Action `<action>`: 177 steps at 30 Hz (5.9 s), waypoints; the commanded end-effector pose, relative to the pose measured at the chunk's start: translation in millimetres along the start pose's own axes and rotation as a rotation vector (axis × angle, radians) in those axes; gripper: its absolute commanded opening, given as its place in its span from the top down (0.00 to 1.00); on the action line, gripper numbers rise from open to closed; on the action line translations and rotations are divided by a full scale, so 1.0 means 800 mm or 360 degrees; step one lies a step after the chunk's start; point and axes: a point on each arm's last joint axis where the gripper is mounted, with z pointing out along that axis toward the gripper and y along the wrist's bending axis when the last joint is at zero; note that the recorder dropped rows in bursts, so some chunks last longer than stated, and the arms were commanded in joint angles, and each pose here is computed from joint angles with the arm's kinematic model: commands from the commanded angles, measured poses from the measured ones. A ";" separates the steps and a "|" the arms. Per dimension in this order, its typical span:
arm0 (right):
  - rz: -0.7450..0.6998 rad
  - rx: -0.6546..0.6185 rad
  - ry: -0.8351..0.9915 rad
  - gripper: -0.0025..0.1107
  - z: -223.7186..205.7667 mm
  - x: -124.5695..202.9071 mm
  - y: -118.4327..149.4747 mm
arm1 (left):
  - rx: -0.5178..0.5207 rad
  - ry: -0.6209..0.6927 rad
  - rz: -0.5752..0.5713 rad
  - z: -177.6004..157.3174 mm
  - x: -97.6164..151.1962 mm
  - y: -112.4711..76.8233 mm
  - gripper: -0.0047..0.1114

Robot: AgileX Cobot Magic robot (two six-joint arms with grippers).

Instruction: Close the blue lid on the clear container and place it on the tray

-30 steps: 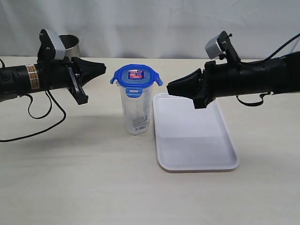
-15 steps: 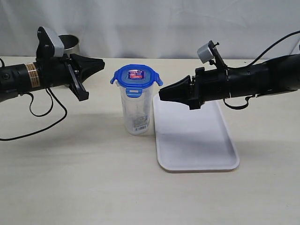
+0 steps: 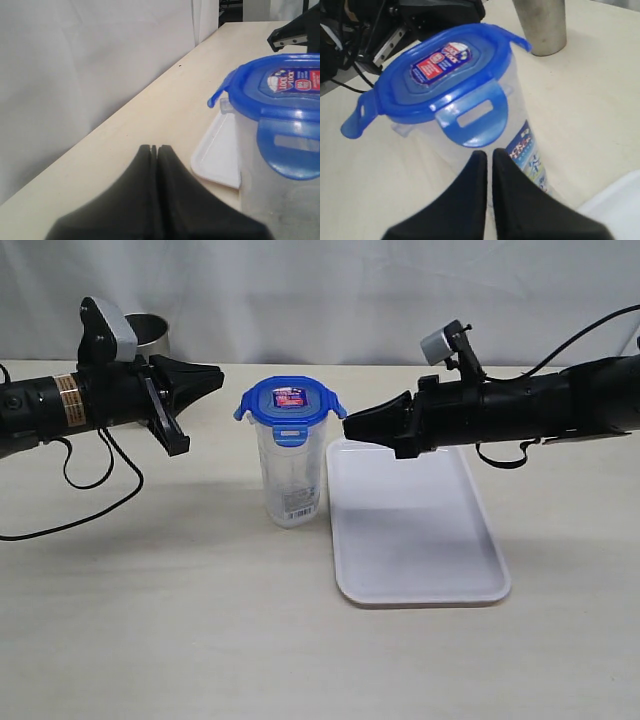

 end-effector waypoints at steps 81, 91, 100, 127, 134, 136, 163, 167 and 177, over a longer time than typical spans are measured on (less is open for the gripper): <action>-0.0075 -0.0117 0.0116 0.94 -0.001 -0.012 0.004 | 0.0457 0.0100 -0.0148 -0.005 0.006 -0.033 0.96; -0.0081 -0.0120 0.0128 0.94 -0.001 -0.011 0.004 | 0.0157 0.0269 -0.0149 -0.016 0.040 -0.039 0.96; -0.0085 -0.0122 0.0134 0.94 -0.001 -0.011 0.004 | 0.0341 0.0069 -0.0157 -0.029 0.041 -0.077 0.96; -0.0066 -0.0125 0.0153 0.94 -0.001 -0.010 0.005 | 0.0192 0.0123 -0.0170 0.054 0.072 -0.110 0.09; -0.0068 -0.0126 0.0156 0.94 -0.001 -0.009 0.005 | 0.0202 0.0021 -0.0193 0.076 0.084 -0.102 0.09; -0.0068 -0.0126 0.0156 0.94 -0.001 -0.009 0.005 | 0.0197 -0.0032 -0.0191 0.082 0.084 -0.098 0.09; -0.0071 -0.0118 0.0163 0.94 -0.001 -0.009 0.004 | 0.0215 -0.0184 -0.0141 0.107 0.074 -0.097 0.09; -0.0071 -0.0118 0.0163 0.94 -0.001 -0.009 0.004 | 0.0189 -0.0179 -0.0151 0.107 0.075 -0.095 0.09; -0.0068 -0.0117 0.0162 0.94 -0.001 -0.009 0.004 | 0.0212 -0.0171 -0.0140 0.107 0.075 -0.097 0.09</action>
